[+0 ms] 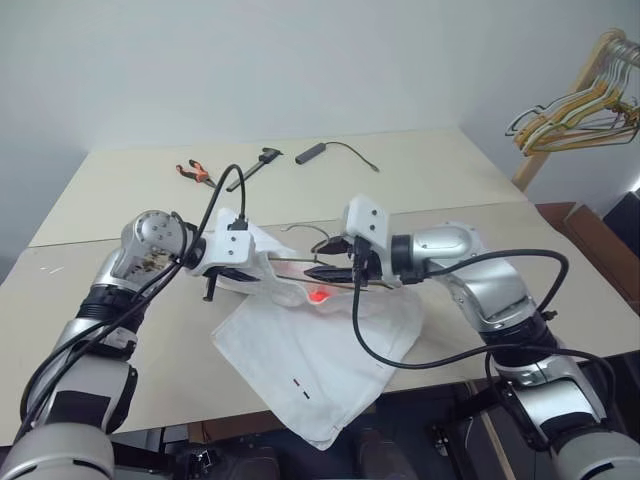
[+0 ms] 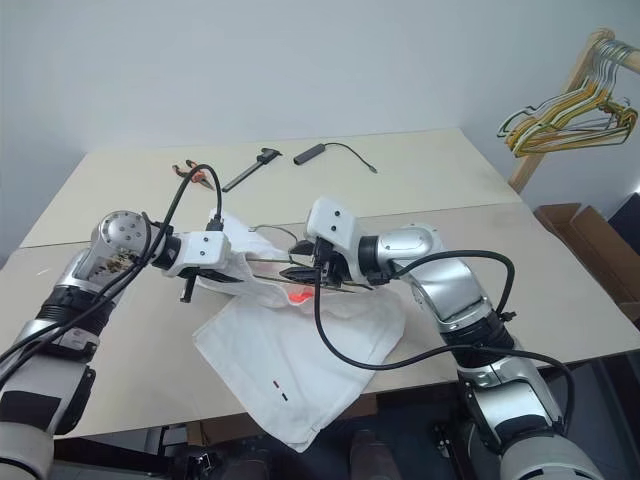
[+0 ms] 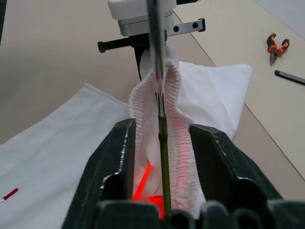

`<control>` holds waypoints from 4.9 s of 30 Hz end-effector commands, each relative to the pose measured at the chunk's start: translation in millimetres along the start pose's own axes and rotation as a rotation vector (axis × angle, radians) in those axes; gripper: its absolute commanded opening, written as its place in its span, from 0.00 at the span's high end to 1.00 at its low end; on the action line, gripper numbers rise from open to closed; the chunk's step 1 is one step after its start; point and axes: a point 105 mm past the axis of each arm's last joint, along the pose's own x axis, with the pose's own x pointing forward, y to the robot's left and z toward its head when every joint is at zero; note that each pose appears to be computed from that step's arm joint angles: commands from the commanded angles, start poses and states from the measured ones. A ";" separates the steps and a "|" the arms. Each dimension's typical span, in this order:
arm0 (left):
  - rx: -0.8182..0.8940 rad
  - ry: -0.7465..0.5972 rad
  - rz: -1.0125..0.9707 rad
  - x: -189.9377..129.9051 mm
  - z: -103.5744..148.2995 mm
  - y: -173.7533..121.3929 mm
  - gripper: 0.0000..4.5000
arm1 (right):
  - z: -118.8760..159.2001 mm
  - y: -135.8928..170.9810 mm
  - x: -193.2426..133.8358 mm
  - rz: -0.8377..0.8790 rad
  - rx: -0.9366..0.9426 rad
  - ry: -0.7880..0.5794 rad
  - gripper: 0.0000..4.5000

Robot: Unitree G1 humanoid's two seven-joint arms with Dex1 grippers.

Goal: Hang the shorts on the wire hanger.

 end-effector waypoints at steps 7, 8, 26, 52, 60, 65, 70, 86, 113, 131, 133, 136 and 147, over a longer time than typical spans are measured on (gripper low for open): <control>0.051 -0.039 0.044 -13.0 9.8 5.7 1.00 | 13.3 -1.9 1.8 -0.003 -0.063 -0.057 1.00; 0.042 -0.053 0.045 -14.2 11.5 6.2 1.00 | 13.1 -2.6 2.0 -0.006 -0.067 -0.061 1.00; -0.079 -0.158 0.048 -67.6 2.2 3.8 0.00 | 9.5 -5.1 -12.1 -0.007 -0.108 -0.089 1.00; -0.031 -0.084 0.139 -57.9 -15.1 18.4 0.99 | 3.1 -10.0 -22.4 -0.015 -0.135 -0.039 1.00; -0.036 -0.076 0.147 -65.8 -17.3 17.4 0.99 | -9.2 -12.2 -26.1 -0.034 -0.133 0.007 1.00; -0.044 -0.077 0.151 -67.9 -18.4 16.9 0.99 | -13.8 -13.9 -30.7 -0.046 -0.124 0.022 1.00; -0.049 -0.075 0.171 -70.7 -19.5 18.7 0.99 | -19.2 -13.1 -36.4 -0.054 -0.115 0.036 1.00; -0.043 -0.093 0.180 -73.9 -12.6 24.5 0.99 | -29.8 -12.2 -28.5 -0.155 -0.116 -0.097 1.00; -0.041 -0.104 0.177 -50.6 -13.3 14.8 0.99 | -4.9 -12.2 -46.4 0.002 -0.099 0.031 1.00; -0.048 -0.098 0.033 -55.2 -14.0 -8.8 0.79 | 0.3 -27.4 -43.3 -0.052 -0.056 0.048 1.00; -0.043 -0.099 0.030 -56.0 -13.2 -11.6 0.62 | 3.4 -28.6 -44.3 -0.058 -0.050 0.038 1.00; -0.042 -0.088 0.036 -61.3 -14.6 -14.2 0.44 | 8.5 -29.7 -45.5 -0.062 -0.048 0.024 1.00; 0.029 -0.410 0.248 -111.5 60.1 33.8 0.00 | 47.2 -45.0 -66.5 -0.089 -0.108 0.007 1.00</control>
